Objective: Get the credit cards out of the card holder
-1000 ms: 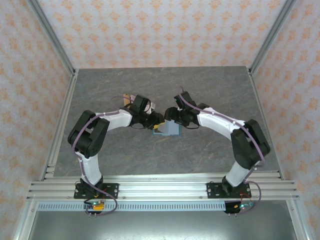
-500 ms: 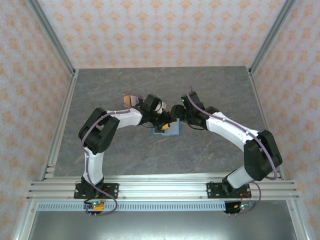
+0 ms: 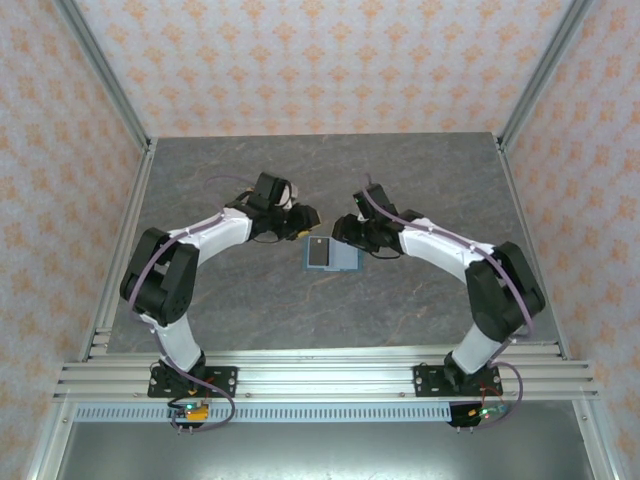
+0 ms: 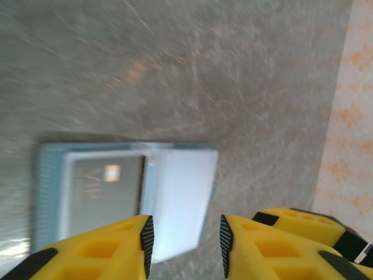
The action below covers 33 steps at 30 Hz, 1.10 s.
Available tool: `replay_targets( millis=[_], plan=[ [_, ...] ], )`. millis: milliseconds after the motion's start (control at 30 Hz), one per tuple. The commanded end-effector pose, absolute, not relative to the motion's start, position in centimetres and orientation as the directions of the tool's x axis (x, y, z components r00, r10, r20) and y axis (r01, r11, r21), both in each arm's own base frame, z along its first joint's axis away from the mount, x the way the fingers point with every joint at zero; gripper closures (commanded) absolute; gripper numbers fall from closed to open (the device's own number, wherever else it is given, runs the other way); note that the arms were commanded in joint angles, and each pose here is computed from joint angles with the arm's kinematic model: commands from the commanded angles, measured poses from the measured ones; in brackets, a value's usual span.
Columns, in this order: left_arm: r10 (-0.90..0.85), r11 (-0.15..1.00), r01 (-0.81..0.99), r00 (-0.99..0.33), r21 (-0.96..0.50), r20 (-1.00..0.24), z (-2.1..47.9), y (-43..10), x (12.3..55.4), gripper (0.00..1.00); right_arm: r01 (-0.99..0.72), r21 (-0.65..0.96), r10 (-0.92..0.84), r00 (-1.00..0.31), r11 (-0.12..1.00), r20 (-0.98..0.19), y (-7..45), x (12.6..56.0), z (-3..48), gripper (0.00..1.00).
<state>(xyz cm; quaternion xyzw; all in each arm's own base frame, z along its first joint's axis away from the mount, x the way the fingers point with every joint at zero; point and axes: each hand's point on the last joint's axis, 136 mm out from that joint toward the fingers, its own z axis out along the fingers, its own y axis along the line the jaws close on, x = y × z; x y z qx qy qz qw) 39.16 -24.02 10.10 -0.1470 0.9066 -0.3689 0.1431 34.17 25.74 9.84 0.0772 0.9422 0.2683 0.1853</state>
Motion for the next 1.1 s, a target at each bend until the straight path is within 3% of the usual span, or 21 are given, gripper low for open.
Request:
replay_targets(
  millis=[0, 433, 1067],
  plan=[
    [-0.364, 0.754, -0.209, -0.922, -0.623, -0.130, 7.5, -22.4, 37.5, 0.65, 0.044, 0.600, 0.248, -0.932, 0.799, -0.262, 27.8, 34.9, 9.8, 0.55],
    [-0.335, 0.801, -0.225, -0.936, -0.554, -0.104, 4.5, -22.8, 36.9, 0.76, 0.083, 0.635, 0.224, -0.964, 0.768, -0.145, 30.0, 35.1, 6.3, 0.76],
    [-0.324, 0.829, -0.245, -0.943, -0.503, -0.074, 2.3, -22.5, 36.3, 0.86, 0.117, 0.560, 0.223, -0.967, 0.820, -0.124, 28.9, 34.9, 3.4, 0.82]
  ],
)
